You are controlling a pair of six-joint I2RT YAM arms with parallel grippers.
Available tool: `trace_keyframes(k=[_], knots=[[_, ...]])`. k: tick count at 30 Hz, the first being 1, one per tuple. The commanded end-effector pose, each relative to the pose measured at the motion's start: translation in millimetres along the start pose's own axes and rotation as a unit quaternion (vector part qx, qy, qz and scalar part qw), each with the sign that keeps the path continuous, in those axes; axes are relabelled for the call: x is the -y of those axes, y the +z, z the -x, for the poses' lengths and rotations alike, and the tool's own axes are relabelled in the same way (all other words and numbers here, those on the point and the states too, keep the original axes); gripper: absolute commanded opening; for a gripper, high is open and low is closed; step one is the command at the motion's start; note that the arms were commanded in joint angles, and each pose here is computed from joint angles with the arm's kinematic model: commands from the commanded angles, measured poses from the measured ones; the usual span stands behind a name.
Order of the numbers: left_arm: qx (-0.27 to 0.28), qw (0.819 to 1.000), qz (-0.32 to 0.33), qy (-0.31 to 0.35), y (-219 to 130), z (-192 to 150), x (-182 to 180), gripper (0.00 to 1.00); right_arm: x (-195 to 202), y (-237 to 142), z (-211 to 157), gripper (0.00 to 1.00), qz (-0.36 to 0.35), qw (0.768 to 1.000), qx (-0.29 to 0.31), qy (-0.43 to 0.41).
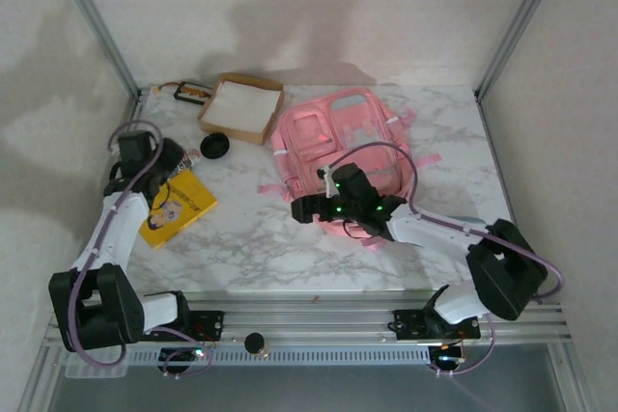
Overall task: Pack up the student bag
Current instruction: Move the book to the middle-left of the table.
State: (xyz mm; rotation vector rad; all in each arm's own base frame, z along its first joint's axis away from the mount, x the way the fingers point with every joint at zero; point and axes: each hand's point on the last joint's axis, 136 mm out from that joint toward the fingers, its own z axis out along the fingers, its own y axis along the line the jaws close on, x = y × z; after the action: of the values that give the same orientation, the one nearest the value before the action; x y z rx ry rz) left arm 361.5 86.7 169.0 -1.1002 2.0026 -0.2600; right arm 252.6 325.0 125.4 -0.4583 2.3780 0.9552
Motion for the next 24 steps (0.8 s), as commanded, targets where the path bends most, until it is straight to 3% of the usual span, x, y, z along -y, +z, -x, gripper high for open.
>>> trace_keyframes(k=[1,5,8,20,24], knots=[[0.052,0.990,0.092,-0.091,-10.5,21.0,-65.3,0.74,-24.3,15.9,16.4,0.96,0.043,0.999,0.011,-0.007],[0.098,0.970,0.165,-0.149,-26.3,34.0,-129.9,0.77,-29.9,32.2,17.7,0.97,0.053,0.998,-0.003,-0.016],[0.087,0.962,0.188,-0.176,-18.9,28.4,-157.1,0.77,-29.9,40.6,19.4,0.97,0.052,0.998,-0.012,-0.021],[0.019,0.952,0.238,-0.193,34.2,-7.8,-193.8,0.73,-19.2,68.1,28.3,0.99,0.023,0.999,-0.018,-0.023],[-0.014,0.954,0.235,-0.187,51.4,-23.7,-198.2,0.70,-25.7,84.6,34.6,0.99,0.043,0.999,-0.018,-0.025]])
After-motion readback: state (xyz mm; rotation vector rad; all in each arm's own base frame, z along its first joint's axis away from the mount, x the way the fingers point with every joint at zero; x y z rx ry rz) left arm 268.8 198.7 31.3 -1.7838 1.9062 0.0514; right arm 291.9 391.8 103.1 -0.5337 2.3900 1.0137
